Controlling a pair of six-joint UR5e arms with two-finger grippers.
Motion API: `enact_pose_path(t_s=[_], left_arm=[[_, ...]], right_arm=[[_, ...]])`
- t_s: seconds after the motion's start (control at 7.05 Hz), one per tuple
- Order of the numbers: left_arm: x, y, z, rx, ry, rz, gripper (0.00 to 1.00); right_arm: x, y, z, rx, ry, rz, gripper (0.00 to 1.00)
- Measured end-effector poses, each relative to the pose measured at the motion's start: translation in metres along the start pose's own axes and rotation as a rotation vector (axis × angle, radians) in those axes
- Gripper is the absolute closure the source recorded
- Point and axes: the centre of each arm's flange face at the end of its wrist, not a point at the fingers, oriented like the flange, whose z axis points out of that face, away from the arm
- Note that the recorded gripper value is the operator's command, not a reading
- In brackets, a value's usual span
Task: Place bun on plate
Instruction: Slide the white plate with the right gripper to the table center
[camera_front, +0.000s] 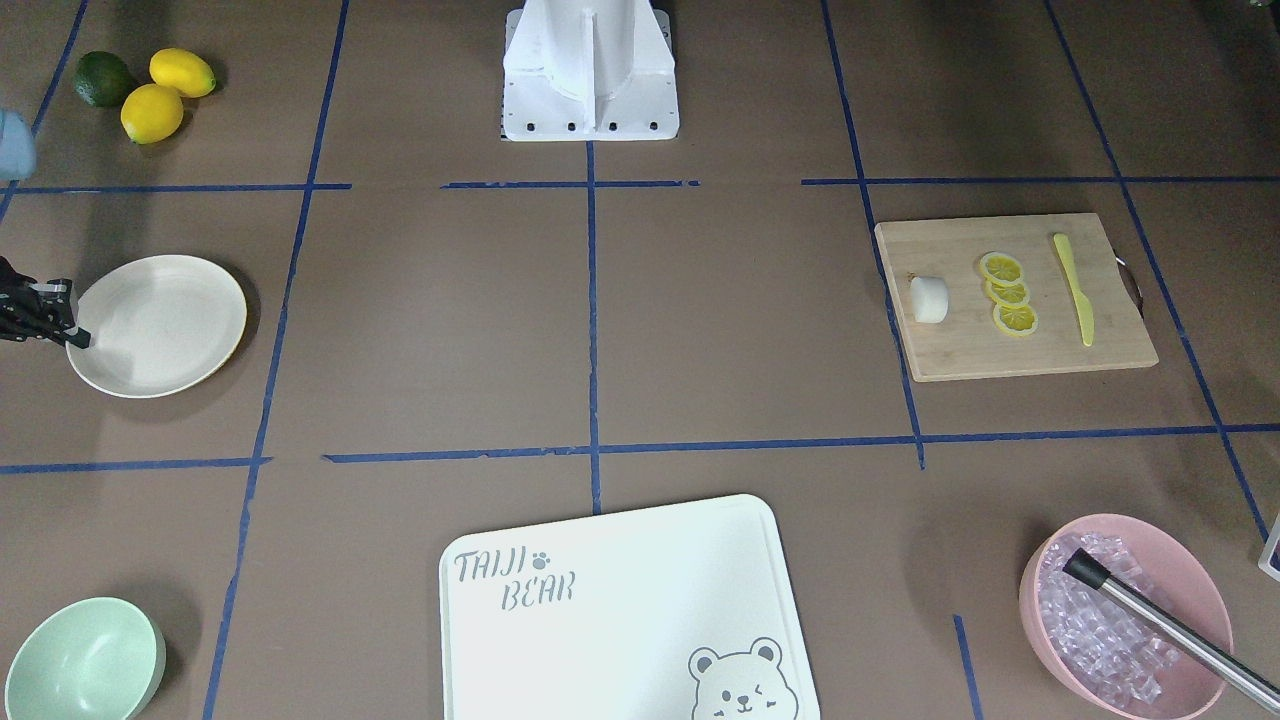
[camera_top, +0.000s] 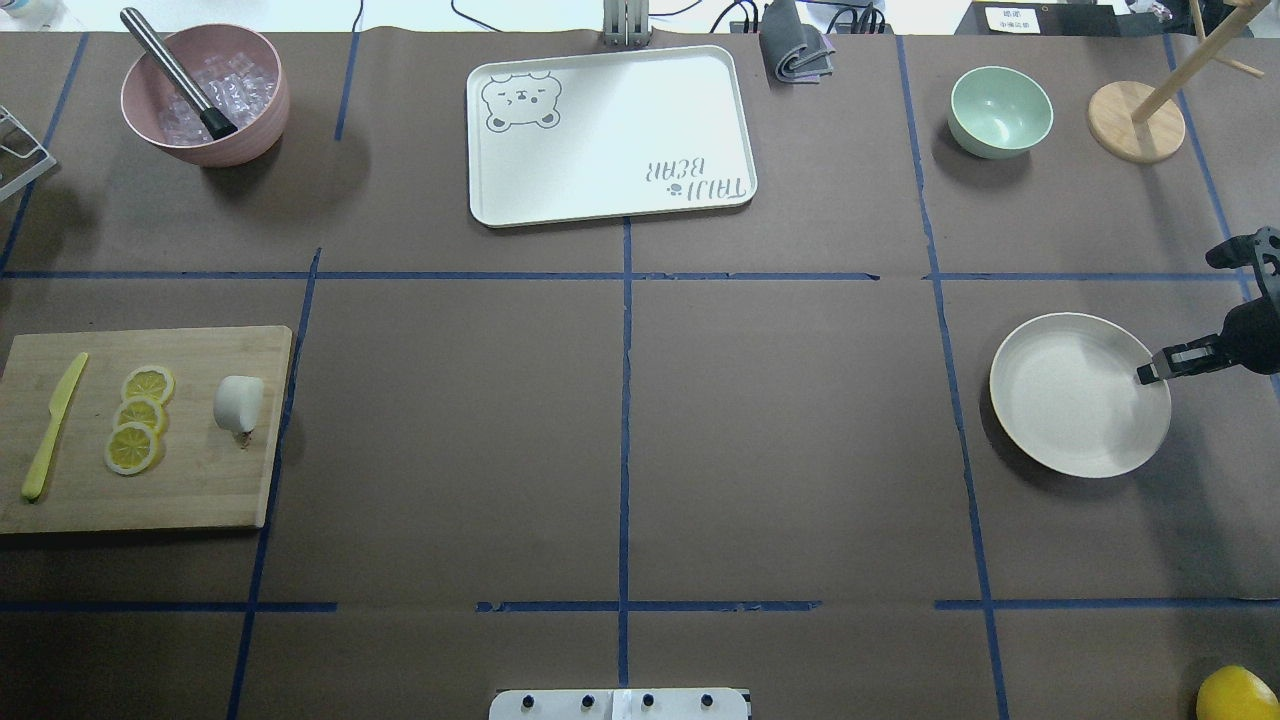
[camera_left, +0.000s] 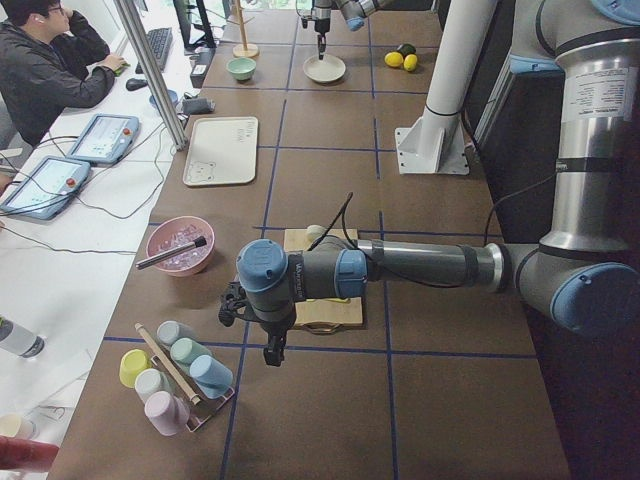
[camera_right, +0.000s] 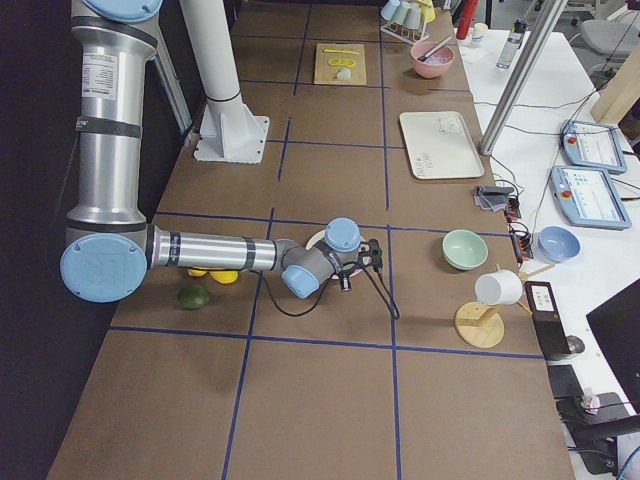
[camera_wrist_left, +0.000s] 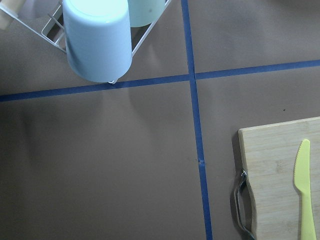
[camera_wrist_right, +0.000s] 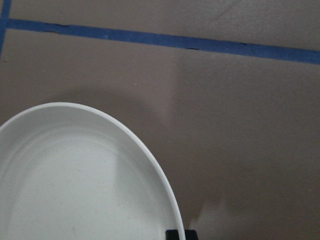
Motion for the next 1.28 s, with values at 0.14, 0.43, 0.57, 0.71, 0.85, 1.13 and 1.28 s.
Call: enact_pose_path(t_s=[0.14,0.43,0.57,0.71,0.85,1.13,1.28], left_arm=[[0.000,0.000,0.000,0.000,0.000,0.000,0.00],[0.000,0.000,0.000,0.000,0.000,0.000,0.00],[0.000,0.000,0.001,-0.001,0.000,0.000,0.00],[0.000,0.000,0.001,-0.002,0.000,0.001,0.00],[0.000,0.000,0.002,-0.003,0.000,0.000,0.00],[-0.001,-0.001,0.003,-0.004,0.000,0.000,0.00],[-0.001,0.000,0.003,-0.005,0.001,-0.001,0.00]], right_arm=[[-0.025,-0.010,-0.011,0.019,-0.035,0.033,0.99],[-0.118,-0.062,-0.019,0.065,-0.130,0.099,0.98],[-0.183,-0.088,-0.010,0.088,-0.174,0.072,0.98],[-0.254,-0.104,0.003,0.117,-0.213,0.045,0.98],[-0.323,-0.107,0.021,0.142,-0.243,0.051,0.98],[-0.428,-0.094,0.063,0.139,-0.209,0.088,0.98],[-0.458,-0.082,0.082,0.131,-0.164,0.107,0.98]])
